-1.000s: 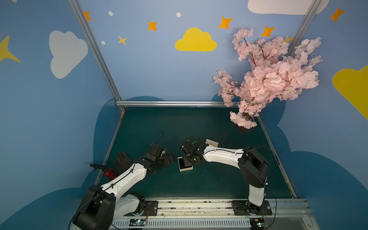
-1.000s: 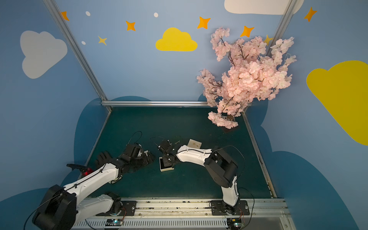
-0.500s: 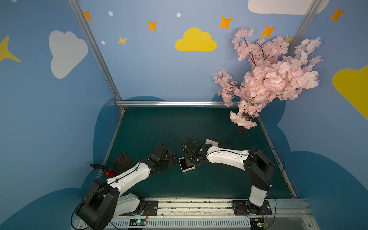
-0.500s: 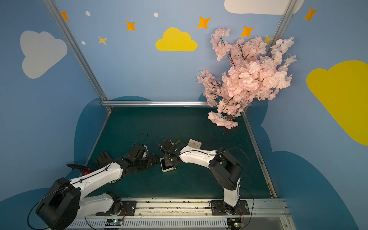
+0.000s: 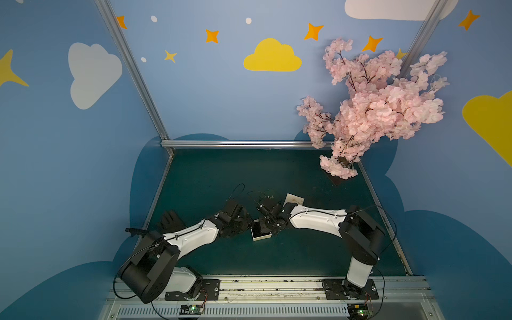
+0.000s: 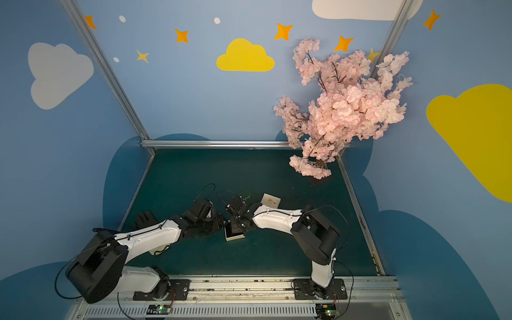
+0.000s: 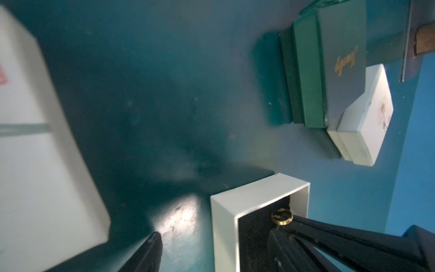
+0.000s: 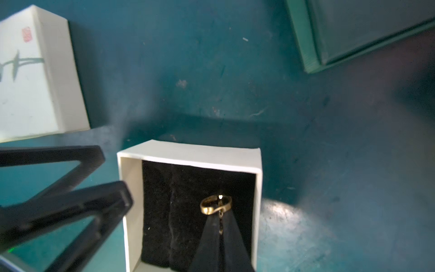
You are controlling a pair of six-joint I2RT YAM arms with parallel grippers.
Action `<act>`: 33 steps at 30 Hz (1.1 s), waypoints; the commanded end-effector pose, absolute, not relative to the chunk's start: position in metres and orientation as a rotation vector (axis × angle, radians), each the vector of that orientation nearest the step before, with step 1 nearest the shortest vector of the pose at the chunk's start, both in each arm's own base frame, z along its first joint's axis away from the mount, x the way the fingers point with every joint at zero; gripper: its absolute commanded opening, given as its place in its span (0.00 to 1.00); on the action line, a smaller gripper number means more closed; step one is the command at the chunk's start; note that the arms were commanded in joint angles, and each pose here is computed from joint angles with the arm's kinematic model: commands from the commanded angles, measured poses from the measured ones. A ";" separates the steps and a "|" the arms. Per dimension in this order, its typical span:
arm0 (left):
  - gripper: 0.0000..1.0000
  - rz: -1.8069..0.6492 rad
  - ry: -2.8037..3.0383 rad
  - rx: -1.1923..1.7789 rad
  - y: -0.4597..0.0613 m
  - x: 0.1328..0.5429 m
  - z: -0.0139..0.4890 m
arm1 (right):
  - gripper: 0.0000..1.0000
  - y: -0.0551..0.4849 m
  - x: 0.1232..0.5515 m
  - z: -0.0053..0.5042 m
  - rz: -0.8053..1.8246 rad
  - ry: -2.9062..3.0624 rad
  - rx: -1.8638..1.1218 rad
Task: Take the rings out of the lift-off lid box
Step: Take out the ring from the jewelry box.
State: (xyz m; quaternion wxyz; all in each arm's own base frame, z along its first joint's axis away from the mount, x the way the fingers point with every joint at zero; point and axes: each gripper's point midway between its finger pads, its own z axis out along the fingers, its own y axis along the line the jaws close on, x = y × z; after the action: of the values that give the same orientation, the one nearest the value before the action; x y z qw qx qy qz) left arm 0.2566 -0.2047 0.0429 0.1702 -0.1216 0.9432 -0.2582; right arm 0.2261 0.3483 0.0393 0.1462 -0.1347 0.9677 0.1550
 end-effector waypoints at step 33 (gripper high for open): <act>0.47 -0.484 2.944 -0.241 -0.231 0.253 -0.019 | 0.02 0.341 0.240 0.059 0.660 2.696 -0.243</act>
State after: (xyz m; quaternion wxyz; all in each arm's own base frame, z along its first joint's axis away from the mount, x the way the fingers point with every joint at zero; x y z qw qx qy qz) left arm 0.2835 -0.2542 0.0249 0.1370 -0.0827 0.9594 -0.2323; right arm 0.2360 0.3356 0.0451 0.1605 -0.0896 0.9604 0.2092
